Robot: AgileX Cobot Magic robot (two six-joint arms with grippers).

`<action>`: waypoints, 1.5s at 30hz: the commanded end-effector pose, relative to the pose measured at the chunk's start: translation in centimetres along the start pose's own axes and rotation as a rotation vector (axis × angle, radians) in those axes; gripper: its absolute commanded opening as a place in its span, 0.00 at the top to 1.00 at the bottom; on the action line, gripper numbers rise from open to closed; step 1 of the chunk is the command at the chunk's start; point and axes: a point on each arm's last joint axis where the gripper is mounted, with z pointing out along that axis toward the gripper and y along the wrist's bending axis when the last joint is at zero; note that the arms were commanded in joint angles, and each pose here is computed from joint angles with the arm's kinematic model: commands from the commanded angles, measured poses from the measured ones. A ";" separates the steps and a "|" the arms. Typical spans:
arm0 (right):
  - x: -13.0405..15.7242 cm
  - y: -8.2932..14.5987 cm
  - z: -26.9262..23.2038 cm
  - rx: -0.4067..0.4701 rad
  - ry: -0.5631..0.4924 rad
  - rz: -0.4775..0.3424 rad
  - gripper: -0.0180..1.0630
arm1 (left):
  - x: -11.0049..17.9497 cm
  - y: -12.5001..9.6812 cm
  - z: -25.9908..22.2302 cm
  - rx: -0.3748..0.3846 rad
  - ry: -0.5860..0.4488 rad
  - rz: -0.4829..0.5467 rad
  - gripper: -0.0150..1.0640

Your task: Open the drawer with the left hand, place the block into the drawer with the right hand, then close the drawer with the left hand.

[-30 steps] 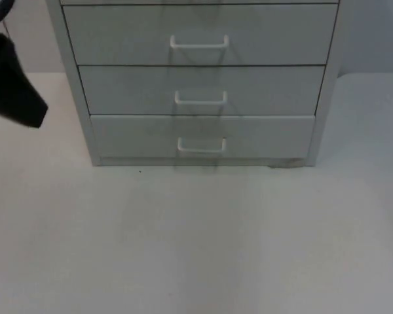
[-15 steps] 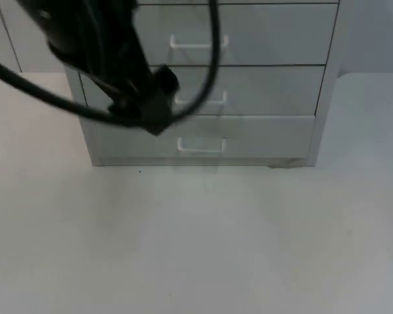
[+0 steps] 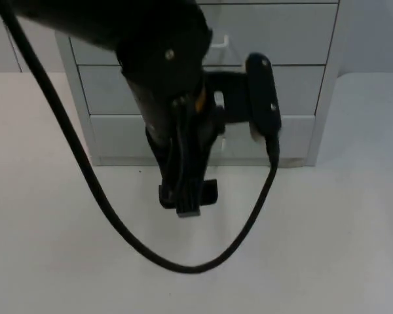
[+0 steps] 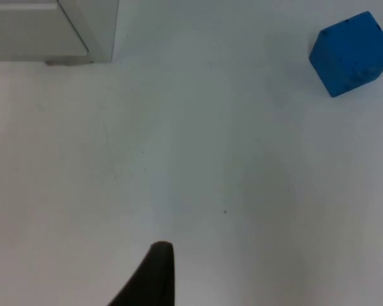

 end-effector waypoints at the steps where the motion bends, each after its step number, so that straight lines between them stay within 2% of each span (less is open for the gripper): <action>1: -0.1 -0.1 -0.1 0.006 -0.005 0.002 0.01 | -0.4 -0.2 0.9 -0.018 -0.004 0.057 0.23; 4: -0.1 -0.1 -0.1 0.008 -0.007 0.000 0.01 | -0.6 -0.6 2.5 -0.020 -0.001 0.108 0.29; 11: -0.1 -0.1 -0.1 0.009 -0.007 -0.001 0.01 | -1.4 -1.0 4.7 -0.055 -0.066 0.226 0.29; 16: 0.3 -0.2 0.3 0.012 -0.001 -0.004 0.01 | -1.6 -1.4 5.6 -0.050 -0.076 0.253 0.29; 19: 0.4 -0.2 0.5 0.011 -0.002 -0.005 0.01 | -1.6 -1.4 6.2 -0.079 -0.069 0.280 0.29; 24: 0.4 -0.2 0.5 0.011 -0.004 -0.005 0.01 | -1.2 -0.8 6.6 -0.120 -0.054 0.243 0.29; 28: 0.4 -0.2 0.5 0.011 -0.004 -0.005 0.01 | -0.5 0.2 7.0 -0.154 -0.055 0.159 0.29; 38: 0.3 -0.2 0.5 0.018 -0.021 -0.013 0.01 | 0.0 1.1 7.4 -0.157 -0.120 0.168 0.29; 45: 0.2 -0.3 0.5 0.024 -0.025 -0.019 0.01 | 0.8 0.7 9.4 -0.130 -0.092 0.201 0.29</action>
